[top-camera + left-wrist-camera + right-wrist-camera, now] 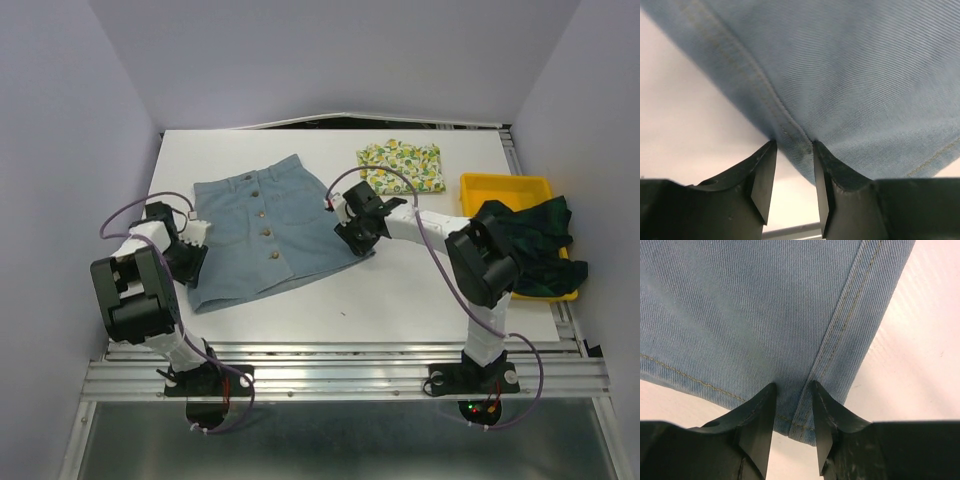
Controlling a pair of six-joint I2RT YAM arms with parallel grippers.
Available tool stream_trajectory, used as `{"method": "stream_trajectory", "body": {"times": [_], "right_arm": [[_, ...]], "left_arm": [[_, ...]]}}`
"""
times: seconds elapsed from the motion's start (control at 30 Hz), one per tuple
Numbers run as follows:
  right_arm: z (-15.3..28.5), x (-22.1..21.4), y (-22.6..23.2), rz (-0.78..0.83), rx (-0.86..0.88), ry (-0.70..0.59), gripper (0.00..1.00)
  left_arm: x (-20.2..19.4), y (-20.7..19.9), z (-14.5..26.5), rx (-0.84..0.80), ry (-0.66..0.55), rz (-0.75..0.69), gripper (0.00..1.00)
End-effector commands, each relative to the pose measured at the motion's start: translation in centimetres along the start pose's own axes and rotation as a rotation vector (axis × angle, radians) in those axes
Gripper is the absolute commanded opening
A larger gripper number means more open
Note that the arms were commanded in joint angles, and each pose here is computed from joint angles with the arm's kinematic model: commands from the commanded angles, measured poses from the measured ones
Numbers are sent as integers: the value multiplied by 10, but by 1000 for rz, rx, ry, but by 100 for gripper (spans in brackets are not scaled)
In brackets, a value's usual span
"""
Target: Fold and stack the skirts
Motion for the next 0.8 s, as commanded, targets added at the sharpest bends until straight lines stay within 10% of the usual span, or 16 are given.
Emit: {"method": "stream_trajectory", "body": {"times": [0.0,0.47,0.77], "right_arm": [[-13,-81,2,20,54,356,39],[75,2,170,178,875,140,46],[65,101,26,22,432,-189,46]], "left_arm": [[-14,44,4,129,133,1,45],[111,59,30,92,-112,-100,52],[123,50,90,191,-315,-119,58]]}}
Point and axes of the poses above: each gripper's point midway between its finger pads, its own z axis back along the fingers, its own y axis along the line the jaws close on, x = y × z, the point moved 9 cm from there along z, back along the fingers, and after that the axes turned 3 degrees about -z, right-handed, at the moved point
